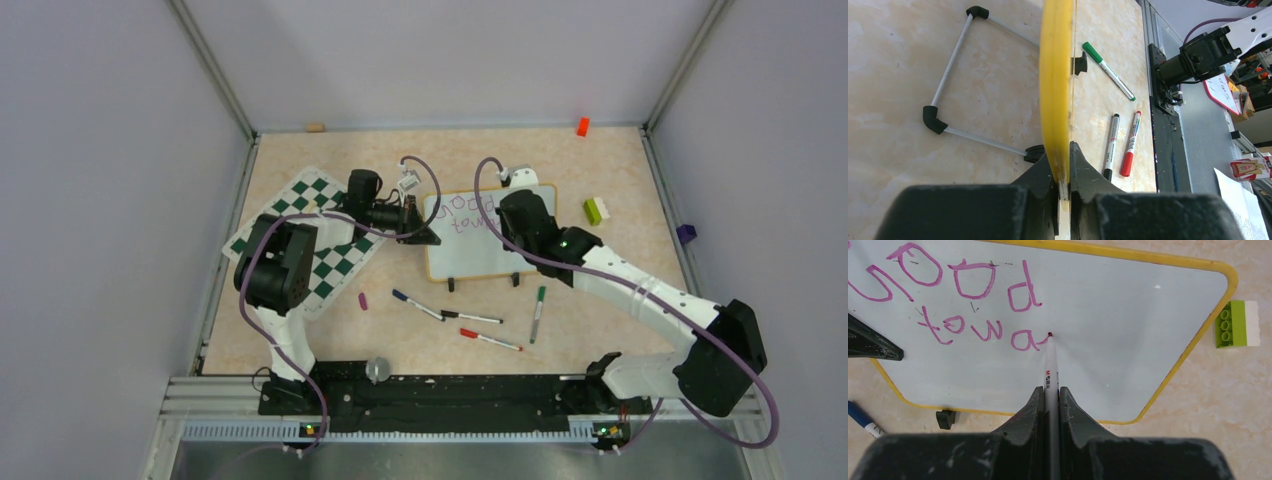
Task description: Write a sentence on the whiteboard
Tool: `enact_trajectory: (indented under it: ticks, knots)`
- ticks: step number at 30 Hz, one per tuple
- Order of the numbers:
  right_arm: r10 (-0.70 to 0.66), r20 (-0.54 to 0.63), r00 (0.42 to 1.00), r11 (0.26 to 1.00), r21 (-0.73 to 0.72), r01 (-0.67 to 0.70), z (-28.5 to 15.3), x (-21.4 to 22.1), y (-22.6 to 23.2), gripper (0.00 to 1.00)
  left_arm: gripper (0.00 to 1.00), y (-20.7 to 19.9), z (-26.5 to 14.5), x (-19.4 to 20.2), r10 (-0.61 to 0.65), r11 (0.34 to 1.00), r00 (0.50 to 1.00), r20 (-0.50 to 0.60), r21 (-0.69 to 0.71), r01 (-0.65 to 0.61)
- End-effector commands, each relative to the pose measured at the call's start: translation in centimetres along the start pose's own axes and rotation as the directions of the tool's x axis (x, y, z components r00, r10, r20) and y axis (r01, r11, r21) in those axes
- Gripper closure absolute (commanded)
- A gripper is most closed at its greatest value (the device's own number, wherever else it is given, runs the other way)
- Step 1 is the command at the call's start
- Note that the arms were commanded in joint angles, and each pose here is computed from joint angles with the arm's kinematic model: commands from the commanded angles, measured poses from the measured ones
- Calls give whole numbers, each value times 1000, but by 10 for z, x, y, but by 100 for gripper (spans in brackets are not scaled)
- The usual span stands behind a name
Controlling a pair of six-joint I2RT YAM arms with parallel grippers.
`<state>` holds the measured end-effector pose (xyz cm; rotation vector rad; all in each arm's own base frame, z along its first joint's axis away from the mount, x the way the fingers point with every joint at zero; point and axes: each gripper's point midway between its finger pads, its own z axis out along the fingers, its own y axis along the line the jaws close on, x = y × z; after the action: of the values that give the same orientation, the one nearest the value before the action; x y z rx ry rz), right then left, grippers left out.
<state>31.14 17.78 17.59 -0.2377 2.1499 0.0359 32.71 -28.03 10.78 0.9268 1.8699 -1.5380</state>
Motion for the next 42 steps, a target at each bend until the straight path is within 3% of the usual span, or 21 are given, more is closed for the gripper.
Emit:
enact_trajectory:
  ticks: [1,18,42]
  knots:
    - [32,27,999,999,19,-33,1,-11,-7,100,100,5,6,10,22,1000,999,-26,-17,-22]
    - [24,-53,998,1000,-11,-24,-2,22,-5,100,100,5,5,10,25,1000,999,-25,-17,-26]
    - [29,28,999,998,62,-31,3,-19,-12,100,100,5,5,10,25,1000,999,-26,-15,-25]
